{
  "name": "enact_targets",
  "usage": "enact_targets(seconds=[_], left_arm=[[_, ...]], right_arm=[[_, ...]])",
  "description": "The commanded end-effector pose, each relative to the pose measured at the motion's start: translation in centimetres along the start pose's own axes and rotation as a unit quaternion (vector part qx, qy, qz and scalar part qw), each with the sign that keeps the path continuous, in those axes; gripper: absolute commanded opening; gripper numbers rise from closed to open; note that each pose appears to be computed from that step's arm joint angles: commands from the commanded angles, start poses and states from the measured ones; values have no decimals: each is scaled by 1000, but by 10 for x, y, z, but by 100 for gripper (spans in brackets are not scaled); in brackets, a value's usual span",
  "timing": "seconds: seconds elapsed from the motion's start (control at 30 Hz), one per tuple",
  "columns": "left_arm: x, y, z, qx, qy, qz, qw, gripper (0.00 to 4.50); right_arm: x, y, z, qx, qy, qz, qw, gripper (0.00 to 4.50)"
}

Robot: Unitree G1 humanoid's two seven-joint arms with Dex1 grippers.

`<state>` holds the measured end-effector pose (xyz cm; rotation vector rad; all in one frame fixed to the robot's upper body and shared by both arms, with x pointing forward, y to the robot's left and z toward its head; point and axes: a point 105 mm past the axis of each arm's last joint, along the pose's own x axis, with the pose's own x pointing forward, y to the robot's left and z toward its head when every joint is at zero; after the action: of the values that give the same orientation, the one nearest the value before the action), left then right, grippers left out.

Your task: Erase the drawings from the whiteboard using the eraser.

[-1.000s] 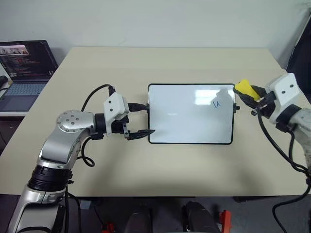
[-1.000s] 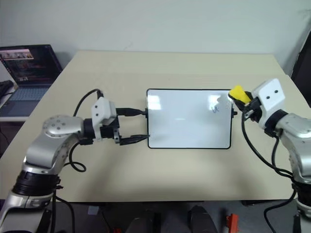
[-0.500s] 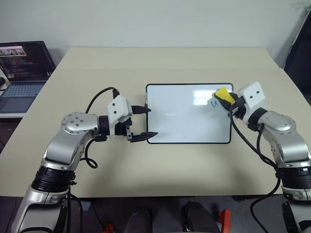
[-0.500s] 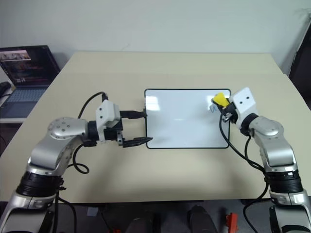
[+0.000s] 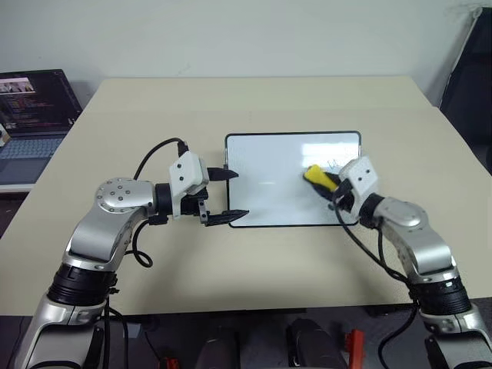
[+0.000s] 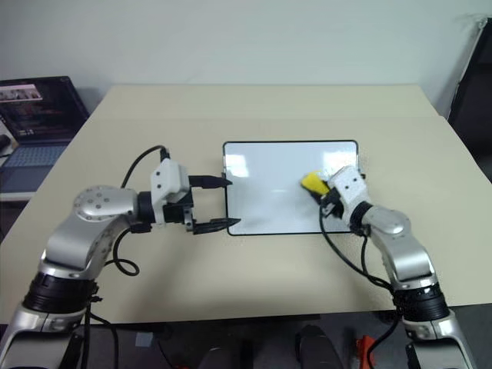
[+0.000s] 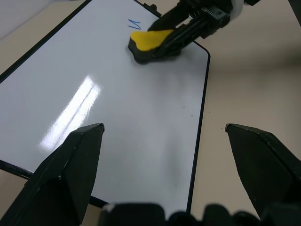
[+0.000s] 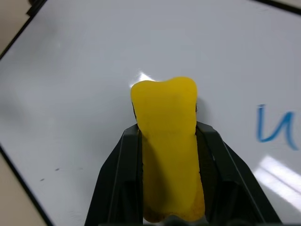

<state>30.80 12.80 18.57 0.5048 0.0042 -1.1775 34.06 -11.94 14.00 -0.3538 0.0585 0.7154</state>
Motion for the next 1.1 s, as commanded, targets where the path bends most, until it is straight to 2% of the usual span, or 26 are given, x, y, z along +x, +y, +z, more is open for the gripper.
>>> enact_targets(seconds=[0.03, 0.13, 0.23, 0.57, 0.8, 1.1], left_arm=[[-6, 4, 12, 21, -10, 12, 1000, 450], [-5, 4, 12, 21, -11, 10, 1000, 450], [-4, 4, 12, 21, -12, 10, 1000, 450], [-4, 5, 11, 21, -11, 13, 1000, 450], [-4, 6, 11, 23, -10, 12, 1000, 450], [-5, 8, 11, 25, -9, 12, 1000, 450]], right_arm=[[-1, 1, 5, 7, -10, -6, 1000, 111], [-5, -21, 13, 9, -24, -56, 998, 111], [-10, -45, 3, -5, 4, -107, 994, 111], [-29, -75, -31, 10, 49, -160, 986, 111], [-42, -91, -46, 15, 67, -202, 977, 111], [-44, -88, -47, 5, 70, -193, 979, 111]])
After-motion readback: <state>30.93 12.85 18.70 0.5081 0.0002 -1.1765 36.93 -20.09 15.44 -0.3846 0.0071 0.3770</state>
